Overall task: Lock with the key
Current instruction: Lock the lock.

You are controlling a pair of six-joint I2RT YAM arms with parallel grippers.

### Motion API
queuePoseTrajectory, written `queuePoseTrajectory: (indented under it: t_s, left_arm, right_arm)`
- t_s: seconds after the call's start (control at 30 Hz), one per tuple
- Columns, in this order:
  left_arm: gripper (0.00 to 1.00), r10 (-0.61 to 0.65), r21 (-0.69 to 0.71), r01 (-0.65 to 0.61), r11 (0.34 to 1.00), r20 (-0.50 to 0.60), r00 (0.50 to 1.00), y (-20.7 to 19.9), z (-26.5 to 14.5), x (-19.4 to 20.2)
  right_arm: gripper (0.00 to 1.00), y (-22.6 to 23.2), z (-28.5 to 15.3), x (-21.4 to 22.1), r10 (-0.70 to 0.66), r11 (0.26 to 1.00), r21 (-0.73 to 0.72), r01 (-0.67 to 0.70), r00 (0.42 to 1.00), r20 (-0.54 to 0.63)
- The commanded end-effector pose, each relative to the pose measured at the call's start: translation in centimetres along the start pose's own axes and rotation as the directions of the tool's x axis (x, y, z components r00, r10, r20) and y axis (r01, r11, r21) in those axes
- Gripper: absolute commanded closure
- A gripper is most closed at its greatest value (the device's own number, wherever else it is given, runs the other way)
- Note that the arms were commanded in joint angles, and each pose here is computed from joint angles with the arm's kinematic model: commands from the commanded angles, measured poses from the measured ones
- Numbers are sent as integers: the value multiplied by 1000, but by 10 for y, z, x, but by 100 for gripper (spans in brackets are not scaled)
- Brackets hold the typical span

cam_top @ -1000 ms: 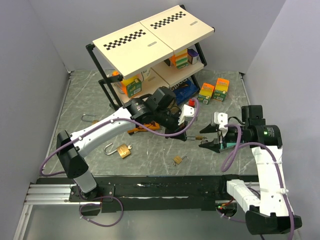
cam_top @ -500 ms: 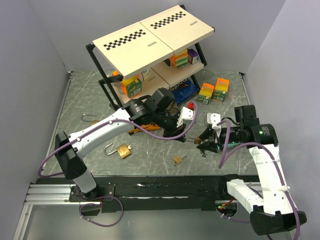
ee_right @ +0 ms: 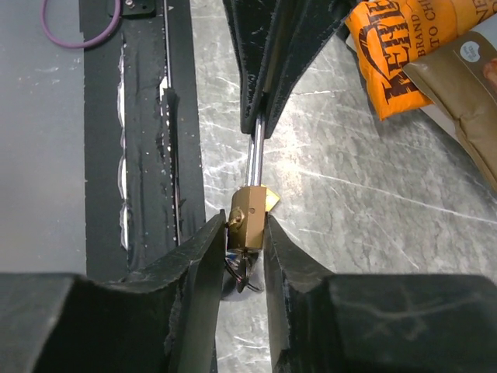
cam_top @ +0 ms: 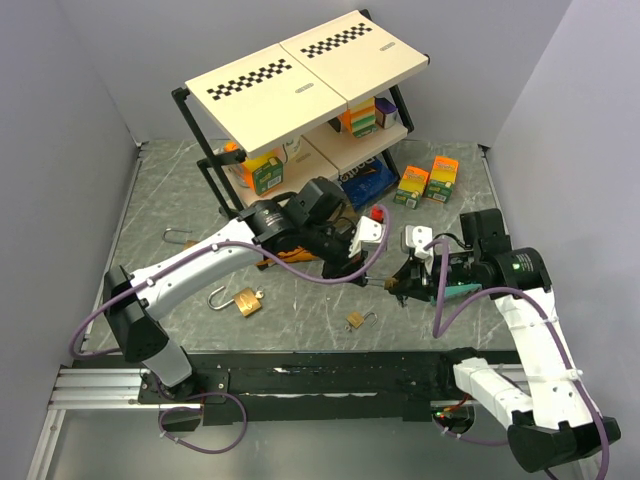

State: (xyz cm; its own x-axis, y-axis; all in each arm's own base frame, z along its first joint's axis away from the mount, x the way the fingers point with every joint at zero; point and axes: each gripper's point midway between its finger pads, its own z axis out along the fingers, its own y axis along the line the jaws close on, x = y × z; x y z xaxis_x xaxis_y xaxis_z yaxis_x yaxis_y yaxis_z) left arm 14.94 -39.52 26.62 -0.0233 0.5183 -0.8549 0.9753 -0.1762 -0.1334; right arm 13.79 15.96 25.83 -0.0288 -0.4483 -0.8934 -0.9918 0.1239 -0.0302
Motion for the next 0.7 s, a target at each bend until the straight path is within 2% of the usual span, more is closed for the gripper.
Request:
queuePoseTrajectory:
  t_s: [0.0,0.1,0.27,0.67]
  left_arm:
    - [99,109,0,-110,994,113,987,-11,-15,-34]
    - [99,104,7,-105,994,127,987,-13,-15,-37]
    - [99,91,24,-96,995,159,983,-13,-12,-48]
    - [99,137,-72,-124,990,235,962,-2,-15,-64]
  right_arm:
    - [71,0,4,1,2,1000,-8,-2,1000,-1]
    - [76,-1,6,-1,5,1000,-15,-5,1000,5]
    - [99,0,15,-10,23,998,-57,-21,999,32]
    - [100,13,21,-27,136,980,-159,-123,988,75]
